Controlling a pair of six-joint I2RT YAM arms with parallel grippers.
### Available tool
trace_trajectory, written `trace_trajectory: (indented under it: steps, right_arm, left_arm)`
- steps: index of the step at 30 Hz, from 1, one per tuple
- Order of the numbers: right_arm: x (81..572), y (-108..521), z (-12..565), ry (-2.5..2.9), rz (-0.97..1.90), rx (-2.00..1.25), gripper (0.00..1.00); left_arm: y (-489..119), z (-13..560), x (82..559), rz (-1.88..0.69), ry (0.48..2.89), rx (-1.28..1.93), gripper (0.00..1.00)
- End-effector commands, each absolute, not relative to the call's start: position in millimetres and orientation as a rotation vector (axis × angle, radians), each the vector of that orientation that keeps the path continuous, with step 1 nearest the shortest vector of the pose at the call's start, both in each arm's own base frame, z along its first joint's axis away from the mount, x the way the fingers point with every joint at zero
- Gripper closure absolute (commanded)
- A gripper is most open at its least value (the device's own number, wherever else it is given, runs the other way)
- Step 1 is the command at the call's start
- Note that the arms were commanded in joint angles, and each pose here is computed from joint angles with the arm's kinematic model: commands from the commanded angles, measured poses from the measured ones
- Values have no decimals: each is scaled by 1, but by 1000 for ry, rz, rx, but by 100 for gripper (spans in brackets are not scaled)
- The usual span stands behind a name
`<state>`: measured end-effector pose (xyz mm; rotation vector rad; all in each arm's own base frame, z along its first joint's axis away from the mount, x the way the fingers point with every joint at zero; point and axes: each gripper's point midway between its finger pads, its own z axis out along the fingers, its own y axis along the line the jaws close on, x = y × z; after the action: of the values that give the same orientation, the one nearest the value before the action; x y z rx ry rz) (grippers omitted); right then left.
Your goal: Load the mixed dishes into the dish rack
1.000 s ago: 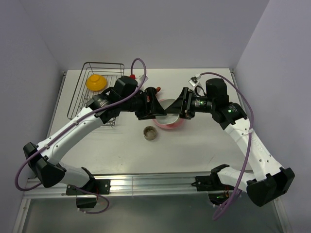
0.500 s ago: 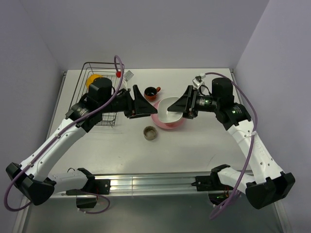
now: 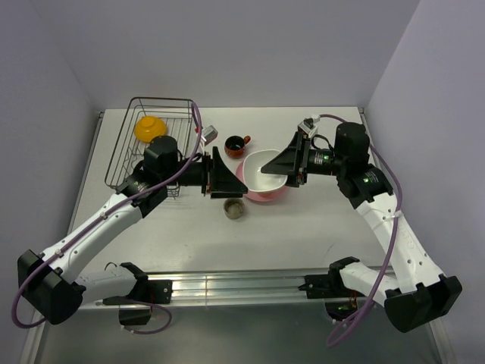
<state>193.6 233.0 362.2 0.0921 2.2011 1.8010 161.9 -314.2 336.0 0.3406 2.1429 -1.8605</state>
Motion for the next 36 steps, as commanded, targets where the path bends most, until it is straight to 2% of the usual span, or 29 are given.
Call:
trace_trajectory:
  steps: [1, 9, 36]
  right_arm:
    - [181, 233, 382, 2116, 1896, 8, 100]
    - [182, 234, 384, 2100, 1907, -11, 100]
    - [178, 240, 399, 2017, 2005, -49, 100]
  left_arm:
    - [-311, 379, 147, -1983, 1911, 463, 12]
    - [-314, 406, 151, -2061, 1771, 460, 13]
    - [-333, 401, 163, -2101, 1798, 366, 15]
